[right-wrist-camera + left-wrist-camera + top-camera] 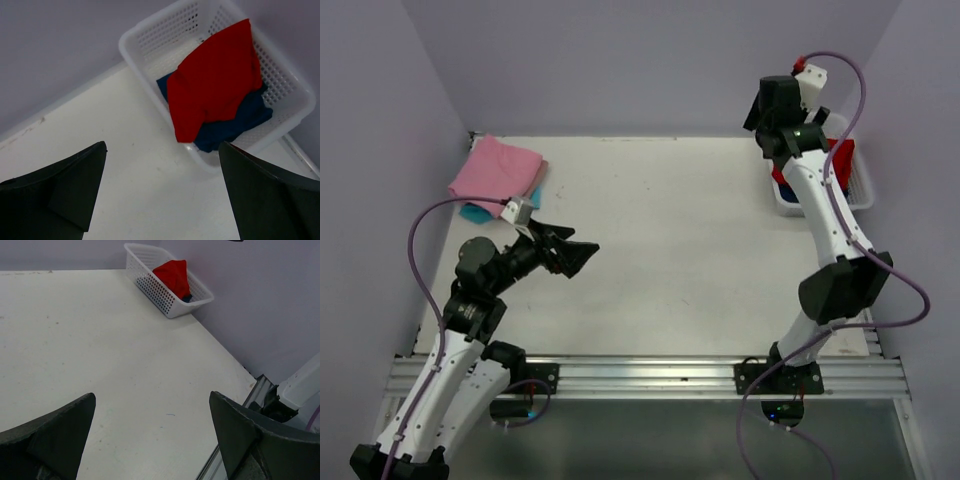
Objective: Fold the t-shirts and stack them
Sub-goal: Grab crumpled tshirt from bin with the right arm
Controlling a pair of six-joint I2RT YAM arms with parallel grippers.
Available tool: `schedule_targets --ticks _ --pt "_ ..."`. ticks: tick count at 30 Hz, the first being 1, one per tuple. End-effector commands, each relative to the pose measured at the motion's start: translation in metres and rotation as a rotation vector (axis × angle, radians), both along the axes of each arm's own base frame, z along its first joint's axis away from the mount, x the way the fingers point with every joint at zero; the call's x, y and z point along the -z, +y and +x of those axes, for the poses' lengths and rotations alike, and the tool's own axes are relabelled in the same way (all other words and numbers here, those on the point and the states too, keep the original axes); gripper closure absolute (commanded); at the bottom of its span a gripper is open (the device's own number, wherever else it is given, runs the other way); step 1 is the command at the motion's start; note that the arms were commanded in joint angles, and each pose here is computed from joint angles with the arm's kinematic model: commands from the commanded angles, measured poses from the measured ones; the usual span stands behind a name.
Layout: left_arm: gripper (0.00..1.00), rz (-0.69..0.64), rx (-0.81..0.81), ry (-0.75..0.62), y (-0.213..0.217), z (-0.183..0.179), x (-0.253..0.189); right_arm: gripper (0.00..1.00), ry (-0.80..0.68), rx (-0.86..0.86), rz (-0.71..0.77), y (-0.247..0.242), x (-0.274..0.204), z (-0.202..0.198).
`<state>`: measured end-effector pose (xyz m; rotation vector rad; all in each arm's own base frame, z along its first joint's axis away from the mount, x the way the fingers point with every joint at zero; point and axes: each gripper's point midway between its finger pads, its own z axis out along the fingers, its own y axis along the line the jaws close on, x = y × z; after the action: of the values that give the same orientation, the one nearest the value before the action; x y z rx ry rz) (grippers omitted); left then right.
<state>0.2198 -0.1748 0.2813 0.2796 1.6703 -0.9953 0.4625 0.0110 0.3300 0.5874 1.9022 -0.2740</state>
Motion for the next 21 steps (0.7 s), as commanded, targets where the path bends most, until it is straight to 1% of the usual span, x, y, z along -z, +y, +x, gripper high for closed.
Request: schedule_targets --ticks 1,3,4,5,7,8,10,11,12,13,18,19,20,21 --pt "0.00 -0.005 -0.020 -0.057 0.006 -0.010 -0.021 0.01 0.050 0.187 -0.064 -0.042 0.013 0.026" --pt "0.00 0.003 -0.034 -0.063 0.009 -0.012 -0.023 0.01 0.094 0.243 -0.065 -0.061 0.031 0.038" --pt "0.00 0.008 -0.041 -0.066 0.011 -0.013 -0.023 0.01 0.127 0.280 -0.070 -0.069 0.051 0.051" --pt "0.00 0.016 -0.049 -0.055 0.012 -0.013 -0.020 0.01 0.165 0.308 -0.063 -0.082 0.065 0.052" --pt "0.00 0.020 -0.055 -0.066 0.014 -0.015 -0.024 0.01 0.194 0.300 -0.020 -0.087 0.087 0.066" --pt "0.00 0.023 -0.053 -0.063 0.014 -0.016 -0.024 0.01 0.253 0.314 -0.022 -0.095 0.115 0.072" --pt "0.00 0.022 -0.056 -0.070 0.015 -0.018 -0.026 0.01 0.268 0.326 -0.018 -0.102 0.125 0.079" --pt "0.00 0.029 -0.056 -0.067 0.016 -0.018 -0.024 0.01 0.300 0.346 -0.020 -0.111 0.142 0.080" --pt "0.00 0.031 -0.061 -0.065 0.017 -0.018 -0.024 0.01 0.309 0.346 -0.014 -0.111 0.146 0.080" --pt "0.00 0.033 -0.064 -0.067 0.017 -0.018 -0.024 0.01 0.314 0.387 0.001 -0.132 0.151 0.077" --pt "0.00 0.037 -0.073 -0.058 0.019 -0.018 -0.021 0.02 0.328 0.433 0.050 -0.164 0.170 0.074" --pt "0.00 0.035 -0.073 -0.059 0.019 -0.018 -0.022 0.07 0.334 0.434 0.059 -0.168 0.174 0.073" --pt "0.00 0.033 -0.071 -0.059 0.018 -0.018 -0.022 0.16 0.341 0.439 0.069 -0.175 0.176 0.071" --pt "0.00 0.032 -0.071 -0.058 0.018 -0.018 -0.022 0.69 0.343 0.413 0.097 -0.174 0.179 0.073"
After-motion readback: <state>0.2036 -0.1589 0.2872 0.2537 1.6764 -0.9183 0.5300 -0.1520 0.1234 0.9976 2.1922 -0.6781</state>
